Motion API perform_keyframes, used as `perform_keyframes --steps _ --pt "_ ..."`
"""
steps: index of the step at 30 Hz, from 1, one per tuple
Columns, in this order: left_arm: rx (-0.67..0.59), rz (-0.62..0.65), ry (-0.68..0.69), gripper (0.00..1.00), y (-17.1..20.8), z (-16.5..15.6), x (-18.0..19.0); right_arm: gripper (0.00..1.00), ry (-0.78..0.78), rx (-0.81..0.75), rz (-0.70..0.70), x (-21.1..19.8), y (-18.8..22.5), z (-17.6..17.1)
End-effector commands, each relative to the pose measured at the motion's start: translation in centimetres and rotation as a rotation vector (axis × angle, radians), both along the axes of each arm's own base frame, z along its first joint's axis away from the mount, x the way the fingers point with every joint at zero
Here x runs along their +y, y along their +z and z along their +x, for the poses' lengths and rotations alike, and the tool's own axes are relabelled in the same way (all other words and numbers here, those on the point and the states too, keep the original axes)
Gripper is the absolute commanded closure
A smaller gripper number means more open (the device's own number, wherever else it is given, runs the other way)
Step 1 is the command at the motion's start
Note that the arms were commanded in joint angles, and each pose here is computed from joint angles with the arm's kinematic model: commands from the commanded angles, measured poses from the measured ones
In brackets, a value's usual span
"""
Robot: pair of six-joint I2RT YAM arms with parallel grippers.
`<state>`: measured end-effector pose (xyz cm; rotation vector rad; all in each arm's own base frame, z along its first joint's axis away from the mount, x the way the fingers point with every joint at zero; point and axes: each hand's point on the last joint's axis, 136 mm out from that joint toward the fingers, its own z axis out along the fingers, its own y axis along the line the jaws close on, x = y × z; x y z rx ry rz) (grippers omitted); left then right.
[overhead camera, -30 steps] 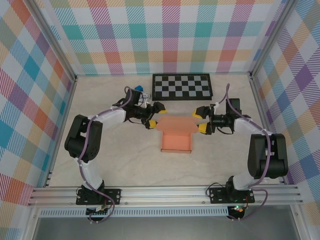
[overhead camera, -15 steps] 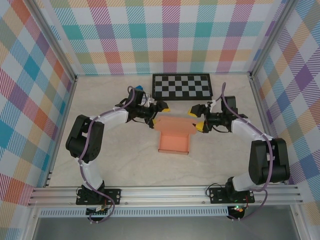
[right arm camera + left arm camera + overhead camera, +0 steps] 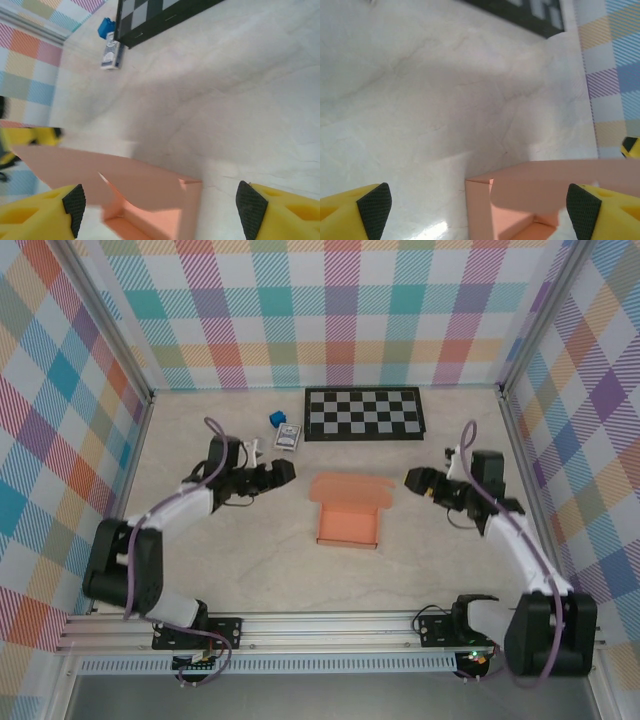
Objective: Fold the paper box
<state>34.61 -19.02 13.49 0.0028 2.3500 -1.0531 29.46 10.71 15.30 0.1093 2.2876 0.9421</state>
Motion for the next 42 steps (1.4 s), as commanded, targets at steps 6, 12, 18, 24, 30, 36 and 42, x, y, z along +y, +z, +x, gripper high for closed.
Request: perform_keyframes --steps 6,12,18,24,30,36,42 --pt "-0.562 0.155 -0.297 0.25 0.3 -3.4 -5.8 0.18 0.111 -0.438 -0.228 1.6 0.8 -1.4" --pt "-0.709 0.179 -0.258 0.28 0.5 -3.4 -5.7 0.38 0.197 -0.463 -0.342 3.8 0.2 -0.6" --pt "-0.808 0.259 -0.283 0.37 0.1 -3.1 -6.9 0.42 0.202 -0.499 -0.401 5.8 0.1 0.5" --pt "-0.822 0.231 -0.217 0.54 0.5 -1.9 -7.5 0.46 0.181 -0.508 -0.422 5.7 0.1 1.1" --pt "-0.848 0.218 -0.209 0.67 2.1 -1.9 -8.2 0.68 0.221 -0.475 -0.37 7.4 -1.1 0.3" --pt "-0.838 0.219 -0.233 0.79 2.1 -2.5 -9.2 0.79 0.266 -0.506 -0.409 8.9 -0.5 -0.7" --pt "-0.827 0.208 -0.246 0.91 1.7 -2.7 -10.4 0.87 0.24 -0.507 -0.468 9.2 -0.8 -0.3"
